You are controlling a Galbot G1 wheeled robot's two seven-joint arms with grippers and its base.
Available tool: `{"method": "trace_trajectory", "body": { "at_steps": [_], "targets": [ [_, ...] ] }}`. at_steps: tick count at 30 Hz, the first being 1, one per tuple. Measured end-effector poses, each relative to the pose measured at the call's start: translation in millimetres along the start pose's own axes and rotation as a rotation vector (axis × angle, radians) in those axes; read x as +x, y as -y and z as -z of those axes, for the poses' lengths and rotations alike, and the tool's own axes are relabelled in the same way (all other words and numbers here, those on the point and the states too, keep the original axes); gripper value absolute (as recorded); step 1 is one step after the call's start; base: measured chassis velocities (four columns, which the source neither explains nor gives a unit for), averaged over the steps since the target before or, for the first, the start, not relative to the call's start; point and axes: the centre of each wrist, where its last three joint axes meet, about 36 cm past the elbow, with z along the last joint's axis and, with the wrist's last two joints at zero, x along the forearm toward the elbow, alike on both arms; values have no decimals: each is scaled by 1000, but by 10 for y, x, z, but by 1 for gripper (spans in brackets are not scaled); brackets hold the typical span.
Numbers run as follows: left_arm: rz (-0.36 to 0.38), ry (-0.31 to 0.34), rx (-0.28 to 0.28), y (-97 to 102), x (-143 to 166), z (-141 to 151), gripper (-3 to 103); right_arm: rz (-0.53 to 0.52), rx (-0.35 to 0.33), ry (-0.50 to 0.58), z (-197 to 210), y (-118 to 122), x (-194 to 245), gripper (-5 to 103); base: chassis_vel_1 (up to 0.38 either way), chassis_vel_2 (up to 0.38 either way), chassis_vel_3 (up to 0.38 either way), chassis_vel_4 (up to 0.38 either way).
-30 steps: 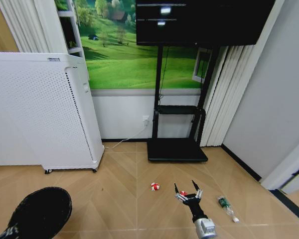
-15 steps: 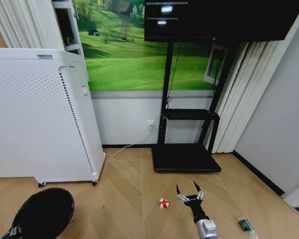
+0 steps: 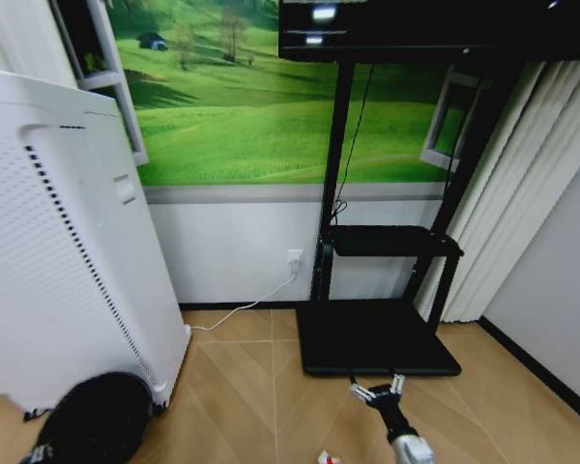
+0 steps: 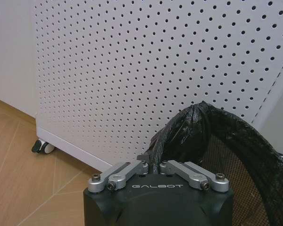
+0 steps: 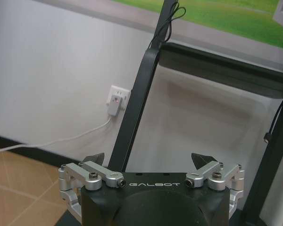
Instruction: Pick up the trash bin and place the garbage on the floor into it.
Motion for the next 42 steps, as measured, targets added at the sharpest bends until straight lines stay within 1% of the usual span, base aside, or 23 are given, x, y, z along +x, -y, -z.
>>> {"method": "trace_trajectory", "body": {
  "at_steps": [3, 7, 8, 9, 10, 11, 13, 14, 15, 17, 27, 38, 42],
  "targets": [
    [-16, -2, -1, 22, -1, -6, 4, 13, 5, -18, -22, 11, 107, 100, 83, -55, -91, 46],
    [-41, -8, -3, 39, 21, 2, 4, 12, -2, -6, -24, 18, 142, 100, 52, -72, -77, 41],
    [-64, -17, -5, 40, 41, -1, 4, 9, -5, 2, -25, 25, 144, 100, 0, 0, 0, 0],
    [-104, -33, -9, 38, 70, -10, 4, 4, -7, 15, -31, 40, 136, 100, 0, 0, 0, 0],
    [-104, -33, -9, 38, 70, -10, 4, 4, -7, 15, -31, 40, 136, 100, 0, 0, 0, 0],
    [-165, -56, -20, 38, 102, -15, 4, -1, -10, 28, -32, 46, 113, 100, 0, 0, 0, 0],
    [-228, -90, -29, 58, 134, -13, 4, -7, -14, 37, -29, 47, 89, 100, 0, 0, 0, 0],
    [-228, -90, -29, 58, 134, -13, 4, -7, -14, 37, -29, 47, 89, 100, 0, 0, 0, 0],
    [-252, -107, -28, 87, 144, -14, 4, -7, -14, 39, -26, 45, 80, 100, 0, 0, 0, 0],
    [-270, -118, -25, 130, 144, -12, 4, -5, -12, 39, -24, 39, 79, 100, 0, 0, 0, 0],
    [-269, -116, -22, 157, 117, -2, 4, -9, -6, 67, -54, 51, 92, 100, 17, -18, -25, 15],
    [-271, -114, -19, 172, 103, -6, 4, -14, -6, 82, -74, 50, 78, 100, 153, -145, -127, 136],
    [-265, -106, -12, 182, 86, 1, 4, -6, -2, 88, -98, 5, 60, 100, 108, -108, -103, 121]
  ]
}}
